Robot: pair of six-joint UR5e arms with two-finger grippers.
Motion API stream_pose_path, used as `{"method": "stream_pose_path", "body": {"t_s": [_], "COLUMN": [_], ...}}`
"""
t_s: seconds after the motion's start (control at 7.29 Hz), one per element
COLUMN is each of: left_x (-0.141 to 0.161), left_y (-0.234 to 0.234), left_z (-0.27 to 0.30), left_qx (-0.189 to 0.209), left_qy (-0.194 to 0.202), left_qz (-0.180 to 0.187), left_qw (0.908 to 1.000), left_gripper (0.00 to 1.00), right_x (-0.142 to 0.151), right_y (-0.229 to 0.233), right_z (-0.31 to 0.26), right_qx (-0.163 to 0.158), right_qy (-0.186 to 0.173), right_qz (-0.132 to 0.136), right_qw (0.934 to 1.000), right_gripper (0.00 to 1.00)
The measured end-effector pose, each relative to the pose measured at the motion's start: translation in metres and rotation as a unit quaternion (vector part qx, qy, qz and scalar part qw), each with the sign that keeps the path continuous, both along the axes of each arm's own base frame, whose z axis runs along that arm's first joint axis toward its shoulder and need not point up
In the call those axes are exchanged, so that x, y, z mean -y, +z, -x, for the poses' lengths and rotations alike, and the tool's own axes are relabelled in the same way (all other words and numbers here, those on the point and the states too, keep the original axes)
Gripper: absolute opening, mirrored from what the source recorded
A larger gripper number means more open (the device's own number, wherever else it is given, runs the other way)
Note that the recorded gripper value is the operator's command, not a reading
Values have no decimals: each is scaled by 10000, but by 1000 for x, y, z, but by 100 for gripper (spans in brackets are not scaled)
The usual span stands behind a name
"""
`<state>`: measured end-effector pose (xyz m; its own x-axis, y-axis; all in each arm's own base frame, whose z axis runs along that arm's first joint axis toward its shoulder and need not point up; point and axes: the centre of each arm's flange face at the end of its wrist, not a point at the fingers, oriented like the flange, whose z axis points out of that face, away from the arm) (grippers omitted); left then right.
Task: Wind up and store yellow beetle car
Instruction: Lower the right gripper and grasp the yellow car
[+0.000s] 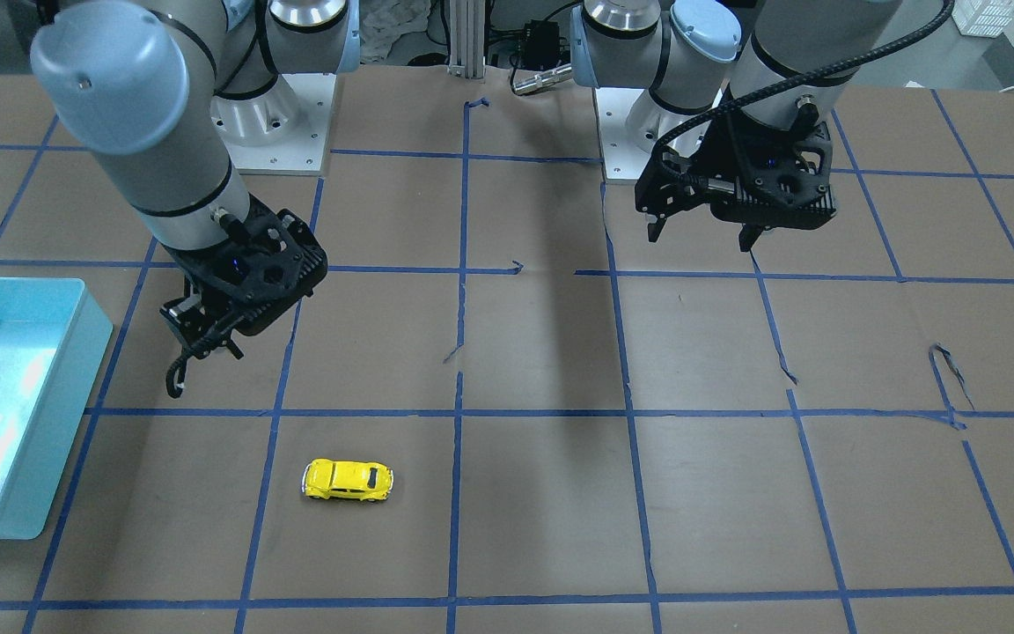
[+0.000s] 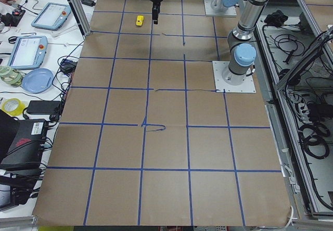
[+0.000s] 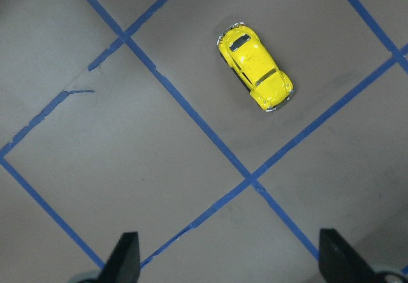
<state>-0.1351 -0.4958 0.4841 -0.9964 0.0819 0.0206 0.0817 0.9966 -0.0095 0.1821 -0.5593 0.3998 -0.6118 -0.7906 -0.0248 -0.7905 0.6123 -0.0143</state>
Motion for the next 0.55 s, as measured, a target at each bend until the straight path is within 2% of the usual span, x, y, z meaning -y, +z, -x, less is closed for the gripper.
{"method": "stream_pose_path", "body": {"t_s": [0.27, 0.41, 0.55], "left_x": [-1, -1, -1], "left_y": [-1, -2, -2], "left_z": [-1, -1, -1], "left_qx": [2, 2, 2], "left_qy": [11, 13, 14], "left_qz": [0, -3, -6], "left_qw": [10000, 10000, 10000], "left_gripper": [100, 100, 100], "right_x": [22, 33, 46], "right_y": [-56, -83, -107], "right_z": [-13, -18, -20], "right_qx": [-36, -48, -62], "right_qy": [775, 1177, 1768], "right_qz": [-23, 69, 220], "right_qw": [9970, 9930, 9840], "right_gripper": [100, 100, 100]}}
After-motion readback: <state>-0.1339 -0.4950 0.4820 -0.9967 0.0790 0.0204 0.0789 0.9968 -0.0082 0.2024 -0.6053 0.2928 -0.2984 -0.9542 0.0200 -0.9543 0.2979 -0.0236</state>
